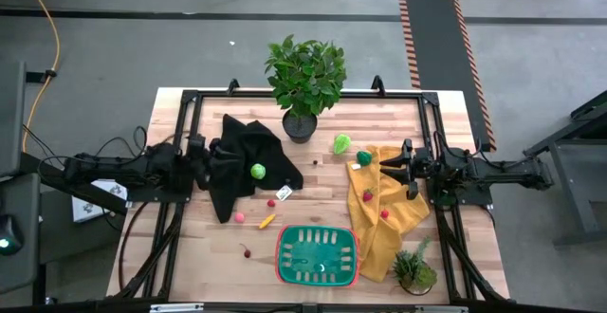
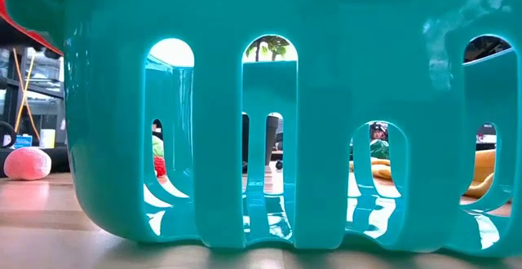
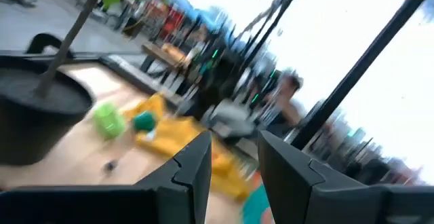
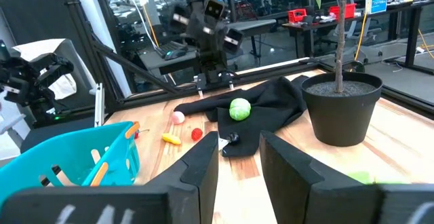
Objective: Pick and placing Produce into tupperware
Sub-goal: Put the red strawberry into the blue bin
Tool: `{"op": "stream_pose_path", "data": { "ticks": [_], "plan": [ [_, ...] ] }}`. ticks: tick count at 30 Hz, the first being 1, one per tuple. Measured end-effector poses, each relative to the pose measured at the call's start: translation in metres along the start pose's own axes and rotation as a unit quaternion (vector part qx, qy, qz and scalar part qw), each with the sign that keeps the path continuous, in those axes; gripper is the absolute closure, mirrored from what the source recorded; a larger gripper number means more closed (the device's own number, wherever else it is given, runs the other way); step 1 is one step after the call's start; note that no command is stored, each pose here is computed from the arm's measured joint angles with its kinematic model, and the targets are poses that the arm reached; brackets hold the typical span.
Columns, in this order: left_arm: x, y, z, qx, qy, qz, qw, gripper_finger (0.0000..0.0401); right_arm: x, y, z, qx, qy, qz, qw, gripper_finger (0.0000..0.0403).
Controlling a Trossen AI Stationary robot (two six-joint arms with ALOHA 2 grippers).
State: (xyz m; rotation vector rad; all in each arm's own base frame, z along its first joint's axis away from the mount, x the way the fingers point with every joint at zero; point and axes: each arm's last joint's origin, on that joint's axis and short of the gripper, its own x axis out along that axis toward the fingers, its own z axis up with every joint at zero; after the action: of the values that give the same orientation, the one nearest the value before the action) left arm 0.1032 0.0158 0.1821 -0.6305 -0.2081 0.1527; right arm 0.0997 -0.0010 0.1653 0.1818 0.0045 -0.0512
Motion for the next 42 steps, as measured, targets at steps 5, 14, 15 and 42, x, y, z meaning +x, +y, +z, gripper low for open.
{"op": "stream_pose_path", "data": {
  "ticks": [5,14,15,42],
  "plan": [
    [-0.001,-0.007,0.010,-0.078,-0.053,-0.036,0.995,0.0290,0.000,0.000,0.000,0.000,0.000,0.000,1.000,0.0304],
    [-0.001,-0.008,0.013,-0.182,-0.073,-0.037,0.980,0.0290,0.000,0.000,0.000,0.000,0.000,0.000,1.000,0.0304],
    [-0.001,-0.007,0.013,-0.185,-0.075,-0.033,0.979,0.0290,0.000,0.000,0.000,0.000,0.000,0.000,1.000,0.0304],
    [-0.012,-0.027,0.039,-0.269,-0.159,-0.196,0.930,0.0290,0.000,0.000,0.000,-0.014,-0.001,-0.002,1.000,0.0304]
  ]
}}
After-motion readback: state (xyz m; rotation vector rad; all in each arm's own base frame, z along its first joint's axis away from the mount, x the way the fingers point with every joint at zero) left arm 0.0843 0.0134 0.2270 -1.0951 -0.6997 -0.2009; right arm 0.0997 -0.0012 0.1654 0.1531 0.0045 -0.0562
